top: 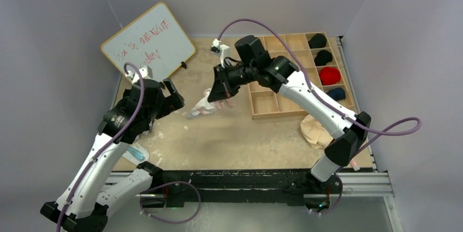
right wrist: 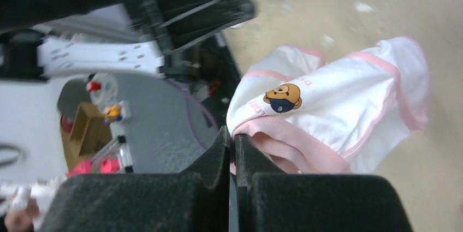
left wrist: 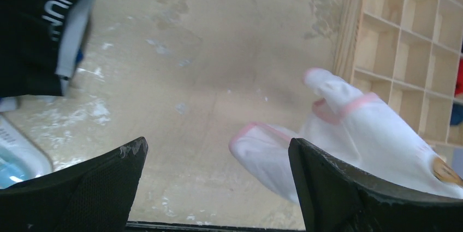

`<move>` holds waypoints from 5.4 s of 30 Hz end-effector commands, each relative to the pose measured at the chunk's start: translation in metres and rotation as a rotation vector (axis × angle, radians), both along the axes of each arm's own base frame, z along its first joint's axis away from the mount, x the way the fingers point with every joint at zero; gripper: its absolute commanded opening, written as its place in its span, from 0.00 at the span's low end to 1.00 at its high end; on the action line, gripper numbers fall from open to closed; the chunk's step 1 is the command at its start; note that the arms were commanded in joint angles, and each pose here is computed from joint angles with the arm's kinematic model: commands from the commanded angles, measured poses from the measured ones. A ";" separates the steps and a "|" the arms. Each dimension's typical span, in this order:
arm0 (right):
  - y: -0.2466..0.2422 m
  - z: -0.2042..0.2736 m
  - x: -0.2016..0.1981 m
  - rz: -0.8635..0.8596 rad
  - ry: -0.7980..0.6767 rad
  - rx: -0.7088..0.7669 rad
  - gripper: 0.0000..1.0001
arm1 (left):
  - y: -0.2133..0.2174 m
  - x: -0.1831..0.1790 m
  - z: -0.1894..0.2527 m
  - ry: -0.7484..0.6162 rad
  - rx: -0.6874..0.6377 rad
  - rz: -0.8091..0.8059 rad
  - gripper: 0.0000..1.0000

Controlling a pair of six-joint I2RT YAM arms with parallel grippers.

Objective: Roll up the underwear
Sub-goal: Flatten out the underwear at the center of the board.

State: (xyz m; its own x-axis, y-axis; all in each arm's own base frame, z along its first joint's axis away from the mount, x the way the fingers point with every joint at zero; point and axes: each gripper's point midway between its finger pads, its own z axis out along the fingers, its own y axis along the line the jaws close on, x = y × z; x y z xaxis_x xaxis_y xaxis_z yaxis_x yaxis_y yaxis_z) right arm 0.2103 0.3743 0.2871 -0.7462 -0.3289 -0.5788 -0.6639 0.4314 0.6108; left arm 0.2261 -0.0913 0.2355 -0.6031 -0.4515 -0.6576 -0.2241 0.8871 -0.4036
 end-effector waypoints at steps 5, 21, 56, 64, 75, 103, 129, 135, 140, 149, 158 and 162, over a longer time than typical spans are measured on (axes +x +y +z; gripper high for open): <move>-0.008 -0.016 -0.071 0.389 0.185 0.106 0.02 | 0.054 -0.018 0.042 -0.069 0.102 0.215 1.00; -0.102 -0.182 -0.026 -0.298 0.206 -0.482 0.67 | -0.073 0.019 -0.028 0.056 -0.039 -0.458 1.00; -0.209 -0.213 -0.062 -0.818 0.031 -0.175 0.73 | -0.155 0.011 -0.204 0.568 0.461 -1.152 0.71; -0.200 -0.216 -0.060 -0.772 0.027 -0.176 0.72 | -0.173 0.021 -0.213 0.505 0.434 -1.154 0.66; -0.193 -0.220 -0.061 -0.737 0.044 -0.181 0.71 | -0.157 0.005 -0.220 0.562 0.461 -1.129 0.06; -0.145 -0.136 0.034 -0.666 -0.297 -0.094 0.70 | -0.146 0.013 0.059 -0.042 -0.071 -0.887 0.00; -0.166 -0.141 0.003 -0.546 0.030 -0.023 0.72 | -0.073 -0.012 -0.119 0.459 -0.012 -0.388 0.00; -0.140 -0.147 -0.007 -0.383 0.142 0.005 0.72 | -0.060 -0.005 -0.150 0.554 0.076 -0.299 0.00; -0.128 -0.158 0.011 -0.345 0.103 -0.131 0.70 | -0.045 0.000 -0.154 0.573 0.160 -0.252 0.00; -0.101 -0.189 0.078 -0.234 -0.027 -0.501 0.61 | -0.042 -0.002 -0.153 0.553 0.137 -0.191 0.00; -0.092 -0.230 0.093 -0.121 -0.003 -0.644 0.53 | -0.037 -0.005 -0.149 0.521 0.130 -0.158 0.00; -0.087 -0.240 0.091 -0.084 0.012 -0.648 0.52 | -0.036 -0.006 -0.151 0.532 0.142 -0.169 0.00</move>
State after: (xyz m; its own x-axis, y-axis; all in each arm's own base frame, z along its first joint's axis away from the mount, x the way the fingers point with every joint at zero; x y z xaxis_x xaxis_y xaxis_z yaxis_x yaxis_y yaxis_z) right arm 0.3032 0.2859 0.0374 -0.8250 -0.4920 -0.2781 -0.5548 0.7985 0.2335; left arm 0.2190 -0.1306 0.0836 -0.9301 -0.2429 -0.2755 -0.2053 0.9658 -0.1582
